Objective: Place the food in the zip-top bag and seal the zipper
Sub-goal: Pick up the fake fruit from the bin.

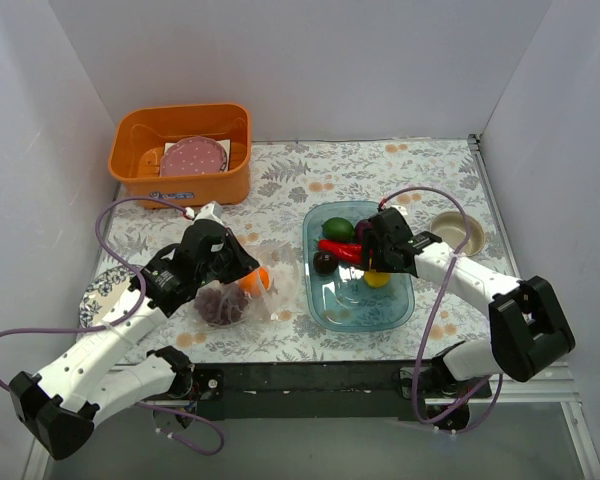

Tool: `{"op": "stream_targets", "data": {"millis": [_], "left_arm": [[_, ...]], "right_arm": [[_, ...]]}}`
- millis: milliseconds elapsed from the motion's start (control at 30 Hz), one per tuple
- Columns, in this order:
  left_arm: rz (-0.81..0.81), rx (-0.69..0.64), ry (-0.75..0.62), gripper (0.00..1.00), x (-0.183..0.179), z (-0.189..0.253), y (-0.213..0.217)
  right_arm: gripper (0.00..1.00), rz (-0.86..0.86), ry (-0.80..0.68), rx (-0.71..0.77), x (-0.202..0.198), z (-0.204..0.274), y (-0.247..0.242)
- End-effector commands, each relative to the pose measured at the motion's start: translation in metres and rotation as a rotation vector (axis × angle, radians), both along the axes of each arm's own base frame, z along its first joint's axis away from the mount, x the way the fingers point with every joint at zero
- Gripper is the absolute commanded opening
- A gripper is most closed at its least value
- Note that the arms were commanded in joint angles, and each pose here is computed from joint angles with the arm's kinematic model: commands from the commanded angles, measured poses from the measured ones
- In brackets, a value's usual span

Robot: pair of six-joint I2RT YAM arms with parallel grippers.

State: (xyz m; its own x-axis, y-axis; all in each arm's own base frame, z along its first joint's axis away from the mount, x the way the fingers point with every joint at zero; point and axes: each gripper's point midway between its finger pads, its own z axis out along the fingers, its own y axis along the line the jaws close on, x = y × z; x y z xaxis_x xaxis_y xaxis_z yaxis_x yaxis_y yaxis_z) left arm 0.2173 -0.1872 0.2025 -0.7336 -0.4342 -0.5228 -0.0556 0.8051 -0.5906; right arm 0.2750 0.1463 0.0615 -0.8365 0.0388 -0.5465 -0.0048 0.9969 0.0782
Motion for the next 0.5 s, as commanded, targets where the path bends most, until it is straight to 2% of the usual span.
{"op": "stream_targets", "data": {"millis": [0, 200, 467], "left_arm": [[-0.025, -0.003, -0.002, 0.0, -0.0012, -0.0029, -0.0038], [-0.03, -0.003, 0.005, 0.0, -0.0008, -0.0051, -0.0054], [-0.032, -0.004, 0.003, 0.0, -0.0003, -0.0026, -0.0061]], "right_arm": [[0.77, 0.142, 0.007, 0.084, -0.0163, 0.0001, 0.0165], [0.86, 0.19, -0.009, 0.097, -0.0241, 0.0026, 0.0168], [0.86, 0.177, -0.012, 0.083, -0.0232, 0.0081, 0.0137]]}}
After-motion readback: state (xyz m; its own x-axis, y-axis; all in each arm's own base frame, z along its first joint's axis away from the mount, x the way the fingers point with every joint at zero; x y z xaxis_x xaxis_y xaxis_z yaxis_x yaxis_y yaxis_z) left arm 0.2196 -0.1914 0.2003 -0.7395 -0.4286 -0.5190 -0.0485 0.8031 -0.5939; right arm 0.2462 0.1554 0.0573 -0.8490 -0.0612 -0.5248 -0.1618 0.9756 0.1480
